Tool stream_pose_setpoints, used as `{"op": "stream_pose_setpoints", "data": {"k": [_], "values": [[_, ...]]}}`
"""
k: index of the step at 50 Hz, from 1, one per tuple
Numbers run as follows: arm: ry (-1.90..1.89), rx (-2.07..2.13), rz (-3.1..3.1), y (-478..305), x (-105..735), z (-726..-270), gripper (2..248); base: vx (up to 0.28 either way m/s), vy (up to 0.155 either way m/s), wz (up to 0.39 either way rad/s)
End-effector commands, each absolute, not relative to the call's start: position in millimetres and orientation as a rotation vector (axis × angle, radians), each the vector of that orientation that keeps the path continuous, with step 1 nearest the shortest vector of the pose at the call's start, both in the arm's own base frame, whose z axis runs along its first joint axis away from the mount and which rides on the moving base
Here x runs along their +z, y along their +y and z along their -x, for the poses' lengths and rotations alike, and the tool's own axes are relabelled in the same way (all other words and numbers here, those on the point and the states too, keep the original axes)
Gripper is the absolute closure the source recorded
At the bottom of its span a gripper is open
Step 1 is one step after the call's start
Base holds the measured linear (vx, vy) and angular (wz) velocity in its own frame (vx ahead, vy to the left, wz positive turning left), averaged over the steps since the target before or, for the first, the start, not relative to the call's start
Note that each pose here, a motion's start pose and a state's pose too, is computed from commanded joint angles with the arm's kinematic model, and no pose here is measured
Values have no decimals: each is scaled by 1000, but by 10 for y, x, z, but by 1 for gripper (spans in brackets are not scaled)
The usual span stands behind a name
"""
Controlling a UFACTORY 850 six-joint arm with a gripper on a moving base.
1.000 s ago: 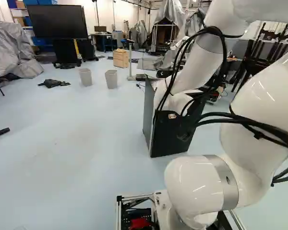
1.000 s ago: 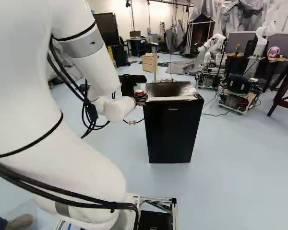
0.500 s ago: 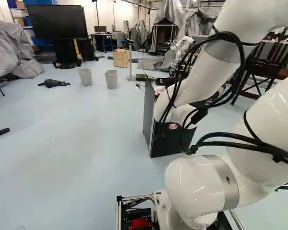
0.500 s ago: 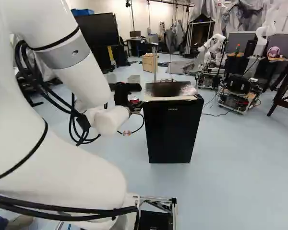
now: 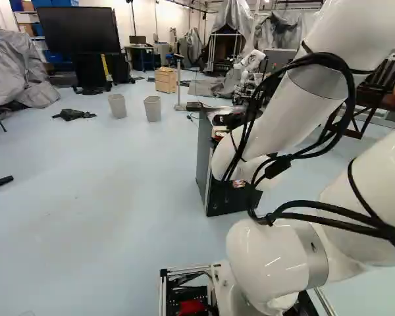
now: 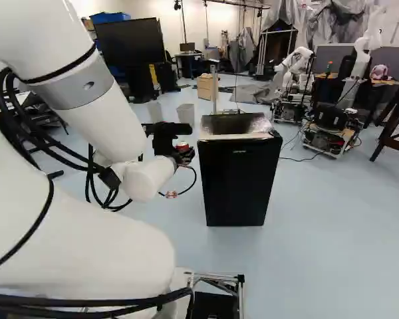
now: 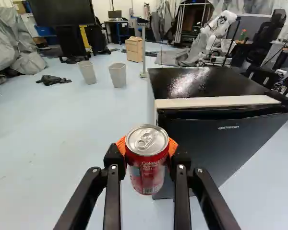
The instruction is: Grab a drink from the fridge
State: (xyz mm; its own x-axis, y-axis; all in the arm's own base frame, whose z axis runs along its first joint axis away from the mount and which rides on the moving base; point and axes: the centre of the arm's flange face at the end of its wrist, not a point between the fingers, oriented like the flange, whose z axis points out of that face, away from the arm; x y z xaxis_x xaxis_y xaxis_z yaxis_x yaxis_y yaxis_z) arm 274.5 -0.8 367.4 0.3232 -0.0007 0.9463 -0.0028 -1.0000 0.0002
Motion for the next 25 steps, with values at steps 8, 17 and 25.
{"op": "stream_pose_setpoints", "data": {"k": [8,17,25], "values": [[-1,1825,-2557,-1,3660,-2711,150,0,0,0],[0,1824,-2558,0,3656,-2703,150,0,0,0],[0,1824,-2558,0,3656,-2703,150,0,0,0]]}}
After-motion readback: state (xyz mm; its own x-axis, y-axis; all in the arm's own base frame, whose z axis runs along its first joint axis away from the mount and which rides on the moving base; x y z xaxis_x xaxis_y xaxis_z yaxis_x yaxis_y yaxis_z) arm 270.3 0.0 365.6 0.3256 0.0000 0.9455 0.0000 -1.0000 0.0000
